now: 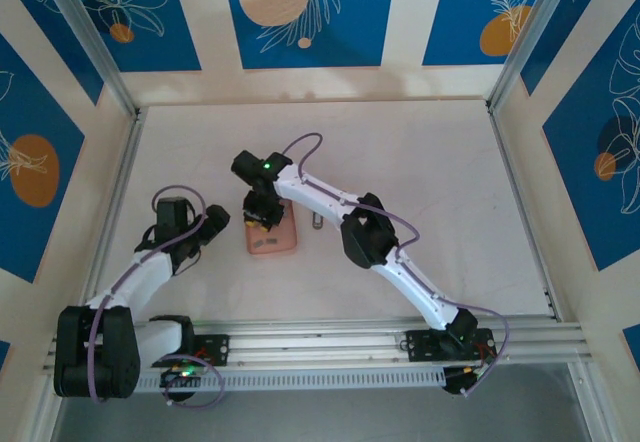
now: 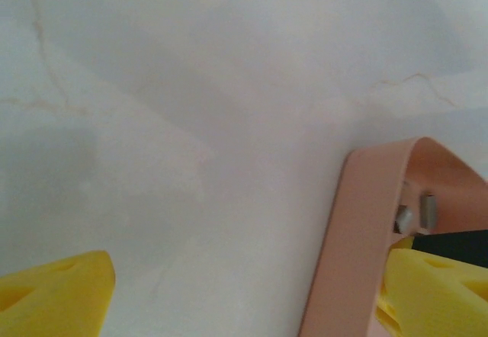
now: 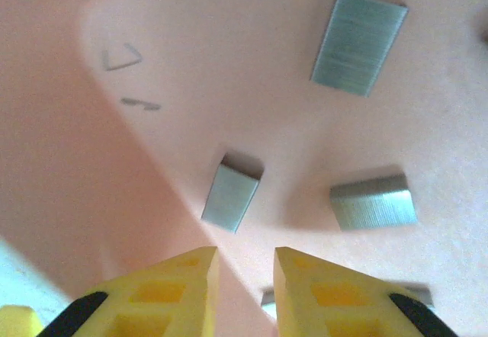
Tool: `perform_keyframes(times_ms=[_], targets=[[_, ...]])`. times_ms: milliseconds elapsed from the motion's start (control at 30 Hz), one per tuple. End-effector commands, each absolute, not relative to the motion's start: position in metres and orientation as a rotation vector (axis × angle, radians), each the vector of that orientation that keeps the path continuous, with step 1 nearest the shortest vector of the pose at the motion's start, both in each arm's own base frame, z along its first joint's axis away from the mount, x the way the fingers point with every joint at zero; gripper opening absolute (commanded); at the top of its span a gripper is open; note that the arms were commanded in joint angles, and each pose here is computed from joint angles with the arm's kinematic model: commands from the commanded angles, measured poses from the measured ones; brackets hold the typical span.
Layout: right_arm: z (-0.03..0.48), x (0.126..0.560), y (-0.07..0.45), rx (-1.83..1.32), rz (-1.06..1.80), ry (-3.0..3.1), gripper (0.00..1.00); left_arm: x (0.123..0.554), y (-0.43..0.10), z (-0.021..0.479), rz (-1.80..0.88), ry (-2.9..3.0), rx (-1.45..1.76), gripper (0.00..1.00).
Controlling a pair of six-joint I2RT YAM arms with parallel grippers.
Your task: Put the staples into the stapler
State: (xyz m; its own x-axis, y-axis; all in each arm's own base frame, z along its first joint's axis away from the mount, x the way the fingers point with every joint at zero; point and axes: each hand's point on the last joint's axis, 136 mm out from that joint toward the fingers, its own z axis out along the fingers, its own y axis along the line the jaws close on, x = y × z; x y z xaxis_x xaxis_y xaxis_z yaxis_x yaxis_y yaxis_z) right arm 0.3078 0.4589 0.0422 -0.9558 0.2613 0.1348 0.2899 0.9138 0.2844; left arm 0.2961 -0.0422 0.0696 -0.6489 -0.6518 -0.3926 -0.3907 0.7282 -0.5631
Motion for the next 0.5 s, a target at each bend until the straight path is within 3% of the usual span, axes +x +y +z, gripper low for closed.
perform_keyframes(times_ms=[0,333,467], targets=[[0.105,0.309,0.456,-0.346,-0.581,-3.085,0.29,0.306,-0.056,0.093,-0.652,2.325,-0.667,0.9],[0.13,0.288,0.412,-0.315,-0.675,-3.1,0.32,0.325,-0.097,0.107,-0.769,2.419,-0.391,0.86],[0.128,0.272,0.388,-0.327,-0.734,-3.117,0.33,0.34,-0.118,0.119,-0.755,2.474,-0.132,0.84]])
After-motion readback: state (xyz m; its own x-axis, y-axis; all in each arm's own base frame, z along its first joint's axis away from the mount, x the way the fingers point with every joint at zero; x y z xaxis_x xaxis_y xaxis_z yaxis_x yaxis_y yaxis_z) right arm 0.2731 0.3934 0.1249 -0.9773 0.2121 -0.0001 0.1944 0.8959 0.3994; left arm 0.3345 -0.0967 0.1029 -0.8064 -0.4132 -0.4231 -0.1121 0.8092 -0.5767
